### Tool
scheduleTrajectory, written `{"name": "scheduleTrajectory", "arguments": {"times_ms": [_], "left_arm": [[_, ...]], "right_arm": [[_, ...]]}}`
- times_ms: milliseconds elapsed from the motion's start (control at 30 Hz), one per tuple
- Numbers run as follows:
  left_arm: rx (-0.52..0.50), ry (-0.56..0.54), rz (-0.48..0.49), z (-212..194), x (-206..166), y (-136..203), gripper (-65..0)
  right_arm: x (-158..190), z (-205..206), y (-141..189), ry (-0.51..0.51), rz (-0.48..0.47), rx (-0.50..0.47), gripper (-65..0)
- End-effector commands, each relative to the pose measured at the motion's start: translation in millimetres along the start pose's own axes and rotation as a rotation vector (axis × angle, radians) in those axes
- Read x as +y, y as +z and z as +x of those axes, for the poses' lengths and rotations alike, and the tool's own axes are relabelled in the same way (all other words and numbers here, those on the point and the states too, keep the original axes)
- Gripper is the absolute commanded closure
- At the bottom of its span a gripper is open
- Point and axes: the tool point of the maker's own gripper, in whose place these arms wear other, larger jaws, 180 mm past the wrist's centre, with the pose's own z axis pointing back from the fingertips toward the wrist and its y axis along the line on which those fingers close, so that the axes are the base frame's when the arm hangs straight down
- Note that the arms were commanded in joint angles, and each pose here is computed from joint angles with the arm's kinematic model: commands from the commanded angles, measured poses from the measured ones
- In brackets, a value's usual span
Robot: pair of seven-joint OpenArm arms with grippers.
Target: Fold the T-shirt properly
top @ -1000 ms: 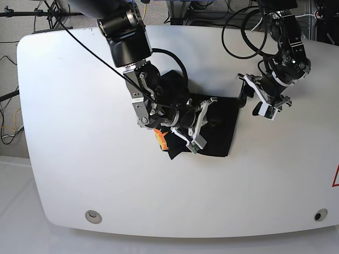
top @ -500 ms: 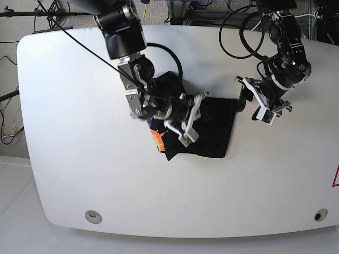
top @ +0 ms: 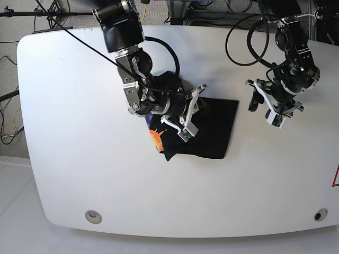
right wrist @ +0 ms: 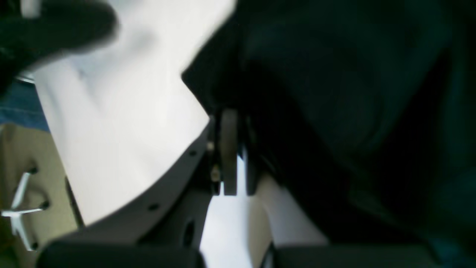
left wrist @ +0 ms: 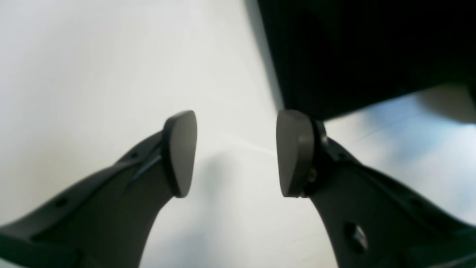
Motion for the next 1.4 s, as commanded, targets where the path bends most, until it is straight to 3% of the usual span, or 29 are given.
{"name": "scheduleTrajectory", "arguments": {"times_ms": [0,300,467,567,700,800,1100,1367], "left_arm": [[-0.078,0.002,0.043,19.1,15.8,10.4,-31.3],[-0.134,0.040,0.161,32.1,54.8,32.8,-31.3],[-0.141,0.061,0.201,29.7,68.5,40.8,-31.3],[-0.153,0.066,0.219,33.5,75.0,43.8,-31.3],[-0.150,0.068,0.226,32.1,77.3,44.9,-31.3],[-0.145,0.066,0.226,30.8,77.1,44.8,-31.3],[-0.138,0.066,0.223,28.9,76.3,43.4,-31.3],[-0.138,0.065,0.222,29.1,75.9,43.2,-31.3]], "right_arm": [[10.2,38.0,13.1,0.061,0.010,-0.106,-2.6],[12.9,73.1,49.9,0.197,-0.048,-0.184,-2.8],[-1.7,71.5,70.1,0.188,-0.112,-0.181,-4.5],[-12.0,65.0,83.6,0.181,-0.159,-0.175,-13.7],[-21.1,49.5,99.3,0.199,-0.198,-0.150,-31.9],[-24.4,34.3,106.5,0.206,-0.216,-0.121,-38.7],[-47.4,-6.2,126.6,0.145,-0.281,-0.058,-34.1],[-51.0,-24.8,125.6,0.101,-0.284,-0.028,-35.1]]}}
